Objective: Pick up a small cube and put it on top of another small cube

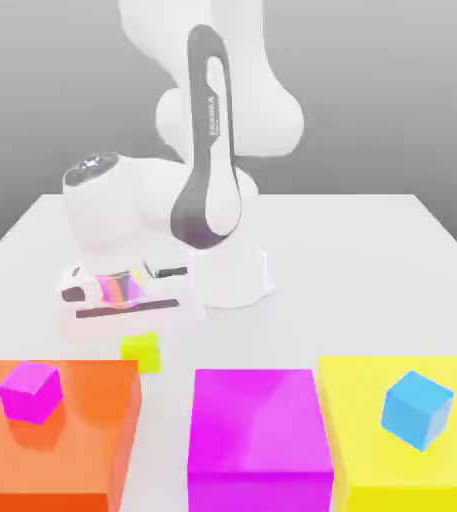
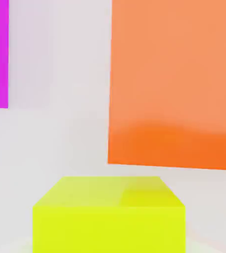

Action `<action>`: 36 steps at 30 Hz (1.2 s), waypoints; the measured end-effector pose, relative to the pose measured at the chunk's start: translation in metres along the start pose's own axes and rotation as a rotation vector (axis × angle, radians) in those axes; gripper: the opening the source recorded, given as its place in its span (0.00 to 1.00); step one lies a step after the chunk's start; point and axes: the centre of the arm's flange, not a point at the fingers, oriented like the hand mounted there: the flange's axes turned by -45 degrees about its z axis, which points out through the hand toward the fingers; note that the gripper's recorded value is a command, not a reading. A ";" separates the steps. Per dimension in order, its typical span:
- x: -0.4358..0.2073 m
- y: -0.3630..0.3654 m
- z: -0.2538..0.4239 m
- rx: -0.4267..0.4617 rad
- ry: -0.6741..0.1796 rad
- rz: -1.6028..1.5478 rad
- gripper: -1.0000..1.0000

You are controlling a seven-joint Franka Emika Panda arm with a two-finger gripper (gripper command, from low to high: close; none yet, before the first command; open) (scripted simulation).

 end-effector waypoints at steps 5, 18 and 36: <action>0.002 -0.013 0.007 0.015 -0.007 0.032 0.00; 0.017 -0.118 0.025 0.080 -0.037 -0.020 0.00; 0.049 -0.391 -0.013 0.243 -0.201 -0.062 0.00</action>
